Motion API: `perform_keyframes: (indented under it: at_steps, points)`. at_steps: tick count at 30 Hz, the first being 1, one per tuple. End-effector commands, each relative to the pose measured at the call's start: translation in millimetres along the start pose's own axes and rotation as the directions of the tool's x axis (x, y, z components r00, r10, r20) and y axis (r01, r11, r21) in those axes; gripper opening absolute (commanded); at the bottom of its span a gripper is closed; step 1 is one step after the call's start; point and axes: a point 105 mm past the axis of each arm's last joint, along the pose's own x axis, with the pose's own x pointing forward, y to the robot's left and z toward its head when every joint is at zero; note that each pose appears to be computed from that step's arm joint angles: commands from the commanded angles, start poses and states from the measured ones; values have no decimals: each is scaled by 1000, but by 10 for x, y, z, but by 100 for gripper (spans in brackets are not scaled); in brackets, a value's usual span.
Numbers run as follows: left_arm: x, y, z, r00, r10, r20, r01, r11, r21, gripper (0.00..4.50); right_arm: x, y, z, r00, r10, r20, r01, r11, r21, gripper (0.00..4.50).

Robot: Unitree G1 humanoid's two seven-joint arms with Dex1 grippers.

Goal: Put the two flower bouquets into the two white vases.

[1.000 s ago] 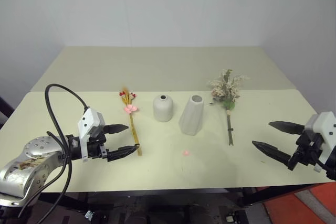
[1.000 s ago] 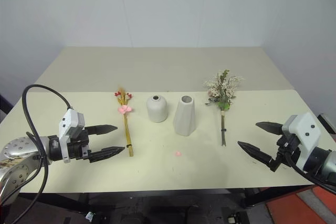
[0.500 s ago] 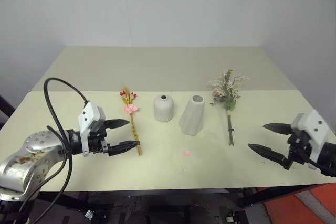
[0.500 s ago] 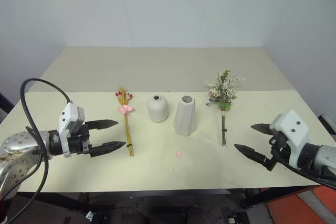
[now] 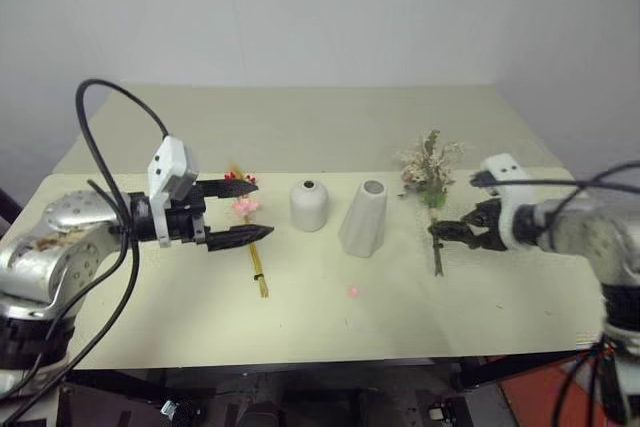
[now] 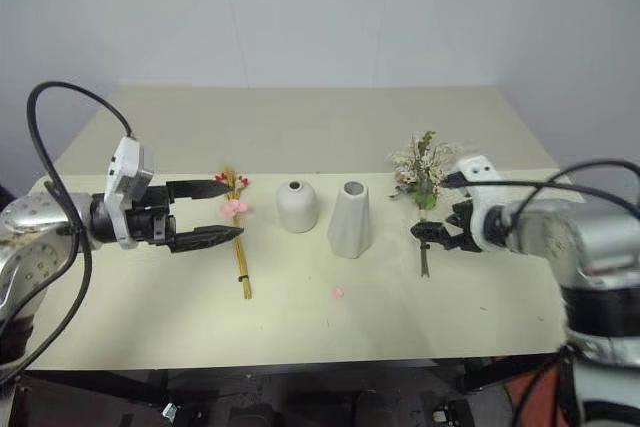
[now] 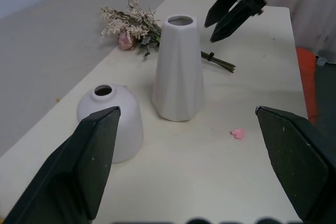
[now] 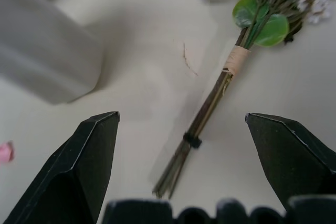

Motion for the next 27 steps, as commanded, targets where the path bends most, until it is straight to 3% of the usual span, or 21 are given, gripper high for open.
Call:
perform_keyframes:
  at_steps: [1,8,14,17,20,27]
  points:
    - [-7,25,76,1000,-5,8,4,999,52,449,135,-224,91,992,-124,-18,124,992,4,450]
    - [-19,-15,62,1000,-6,10,5,999,53,449,233,-397,251,984,-180,11,180,984,-1,450]
    - [-89,-35,3,1000,15,-1,-15,999,33,449,-95,-351,302,985,-142,97,149,987,-68,450]
    - [-95,-45,-8,1000,21,6,-21,1000,22,449,-288,-222,368,977,-68,201,88,992,-94,450]
    - [-92,-42,-50,1000,30,9,-30,1000,1,449,-586,-37,404,928,39,370,43,976,-213,450]
    - [-92,-41,-143,999,41,2,-41,999,-30,449,-914,101,95,844,146,516,70,923,-377,450]
